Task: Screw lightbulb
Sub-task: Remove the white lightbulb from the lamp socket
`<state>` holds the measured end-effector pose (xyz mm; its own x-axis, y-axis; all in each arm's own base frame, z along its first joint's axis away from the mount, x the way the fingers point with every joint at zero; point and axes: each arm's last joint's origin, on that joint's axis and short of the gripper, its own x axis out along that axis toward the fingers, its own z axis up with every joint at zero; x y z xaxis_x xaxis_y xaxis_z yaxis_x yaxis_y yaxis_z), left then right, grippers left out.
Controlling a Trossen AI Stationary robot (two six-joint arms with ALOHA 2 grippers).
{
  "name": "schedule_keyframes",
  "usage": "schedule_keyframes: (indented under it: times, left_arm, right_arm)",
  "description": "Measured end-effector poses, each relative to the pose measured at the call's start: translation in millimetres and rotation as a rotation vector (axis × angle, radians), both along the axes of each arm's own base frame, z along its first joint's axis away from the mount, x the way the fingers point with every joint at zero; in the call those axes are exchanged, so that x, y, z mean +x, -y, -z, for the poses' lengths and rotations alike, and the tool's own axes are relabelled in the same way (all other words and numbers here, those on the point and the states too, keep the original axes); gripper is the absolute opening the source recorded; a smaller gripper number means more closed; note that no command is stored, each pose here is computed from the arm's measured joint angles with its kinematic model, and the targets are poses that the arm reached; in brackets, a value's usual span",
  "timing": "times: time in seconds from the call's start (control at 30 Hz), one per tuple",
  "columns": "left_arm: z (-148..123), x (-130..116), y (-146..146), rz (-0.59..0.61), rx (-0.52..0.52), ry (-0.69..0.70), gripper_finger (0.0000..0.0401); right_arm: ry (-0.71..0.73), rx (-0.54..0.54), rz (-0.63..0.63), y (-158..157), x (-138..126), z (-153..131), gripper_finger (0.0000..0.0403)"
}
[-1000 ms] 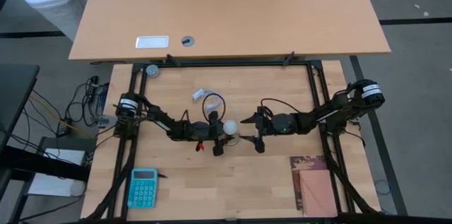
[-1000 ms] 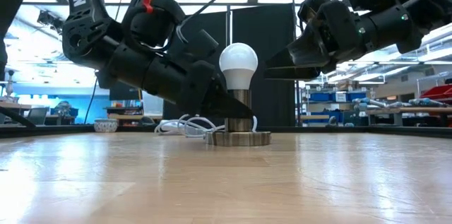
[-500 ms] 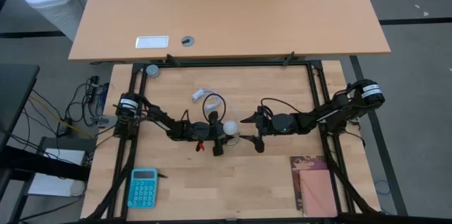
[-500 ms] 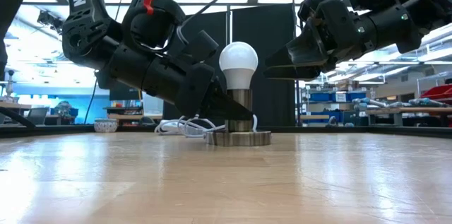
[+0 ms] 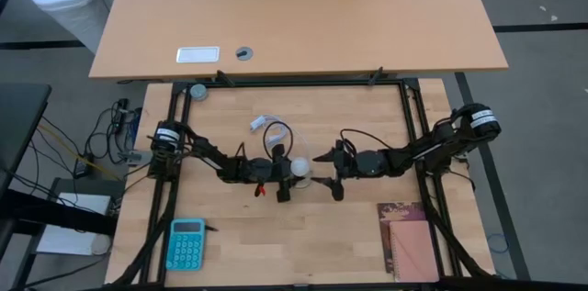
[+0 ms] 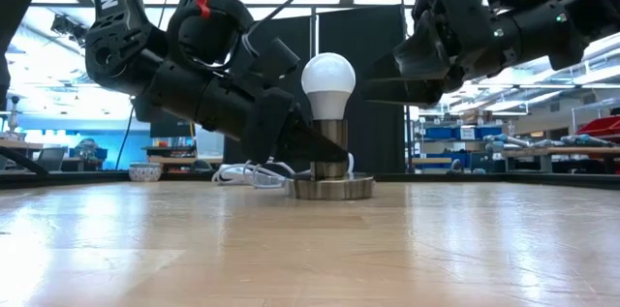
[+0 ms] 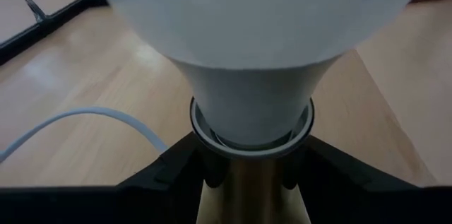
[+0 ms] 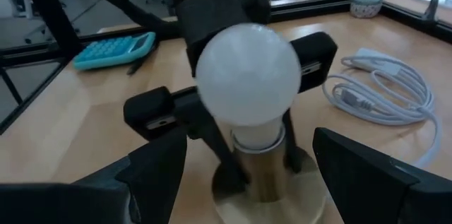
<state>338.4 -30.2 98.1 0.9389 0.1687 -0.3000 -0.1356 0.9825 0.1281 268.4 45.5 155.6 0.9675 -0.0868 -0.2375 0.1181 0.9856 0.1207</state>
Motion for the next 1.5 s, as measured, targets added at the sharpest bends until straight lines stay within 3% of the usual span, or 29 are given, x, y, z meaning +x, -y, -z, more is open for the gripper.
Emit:
schedule_keyframes:
  times: [0.3,1.1,1.27,1.5]
  left_arm:
    - [-2.1,0.7,0.3,0.010,-0.008,0.023,0.0194]
    - [-2.1,0.8,0.9,0.026,-0.031,0.026,0.0193]
    - [-2.6,1.1,3.0,0.087,-0.039,0.028,0.0193]
    - [-2.0,1.0,5.6,0.211,0.029,0.011,0.0193]
  right_arm:
    - [0.002,-0.021,0.043,-16.6,-4.5,0.3,0.0309]
    - [0.004,-0.035,0.045,-16.8,-4.5,0.0,0.0309]
    - [0.003,-0.008,-0.013,-21.1,-5.1,0.1,0.0309]
    - [-0.001,-0.016,-0.100,-32.5,-7.9,0.1,0.0309]
